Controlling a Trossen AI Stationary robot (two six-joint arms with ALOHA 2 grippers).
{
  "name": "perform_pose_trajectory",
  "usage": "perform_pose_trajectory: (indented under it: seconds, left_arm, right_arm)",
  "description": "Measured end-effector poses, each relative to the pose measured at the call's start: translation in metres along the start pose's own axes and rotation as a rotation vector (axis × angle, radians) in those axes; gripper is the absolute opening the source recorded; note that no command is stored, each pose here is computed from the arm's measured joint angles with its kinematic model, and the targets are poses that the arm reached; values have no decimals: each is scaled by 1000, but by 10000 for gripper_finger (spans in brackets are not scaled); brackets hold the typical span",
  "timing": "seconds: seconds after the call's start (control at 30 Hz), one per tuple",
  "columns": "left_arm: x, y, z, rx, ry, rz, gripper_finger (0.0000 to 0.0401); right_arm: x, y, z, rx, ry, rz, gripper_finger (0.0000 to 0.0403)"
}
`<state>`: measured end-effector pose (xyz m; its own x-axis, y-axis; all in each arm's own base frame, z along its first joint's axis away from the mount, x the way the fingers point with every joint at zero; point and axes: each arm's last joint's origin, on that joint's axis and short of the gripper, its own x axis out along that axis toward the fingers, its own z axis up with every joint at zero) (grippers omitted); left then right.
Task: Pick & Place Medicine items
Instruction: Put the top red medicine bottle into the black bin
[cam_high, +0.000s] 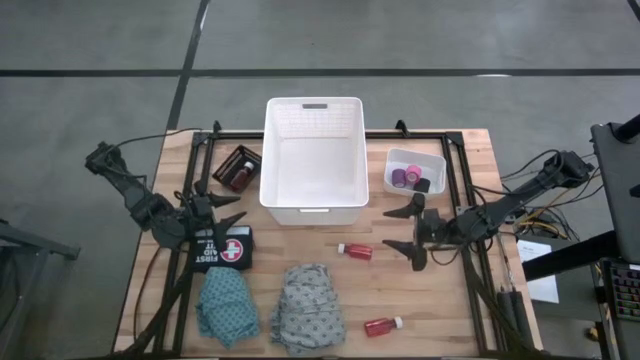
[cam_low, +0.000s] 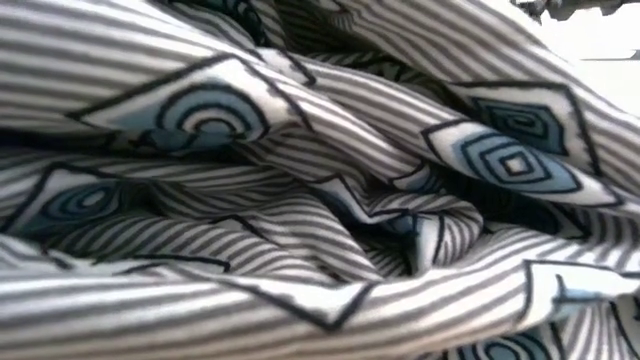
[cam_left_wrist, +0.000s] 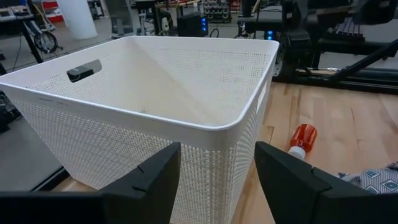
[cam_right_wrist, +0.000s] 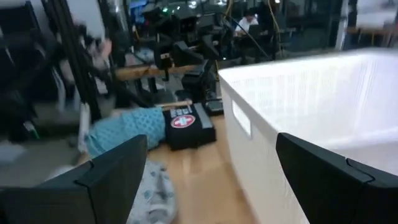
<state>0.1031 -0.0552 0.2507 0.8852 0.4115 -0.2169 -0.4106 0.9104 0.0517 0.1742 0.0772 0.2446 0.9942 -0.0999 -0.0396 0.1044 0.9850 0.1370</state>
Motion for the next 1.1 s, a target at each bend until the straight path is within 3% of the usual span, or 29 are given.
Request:
perform_pose_trajectory:
  seconds: [0.07,0.17,0.37,0.5,0.9,1.1]
  left_arm:
    - [0,0,0,0,0,0,212]
    - [0,0,0,0,0,0,212]
    - [0,0,0,0,0,0,212]
    - [0,0,0,0,0,0,212]
    - [0,0,0,2,1,-1,212]
    - [0,0,0,2,1,-1,212]
  right_arm:
    - [6,6,9,-110,27,-2,347]
    - [17,16,24,-173,126,-15,339]
    - [31,25,22,-91,565,-194,327]
    - [47,34,11,-94,723,-312,327]
    - [105,69,-22,-248,873,-350,327]
    - [124,62,-31,-195,927,-338,327]
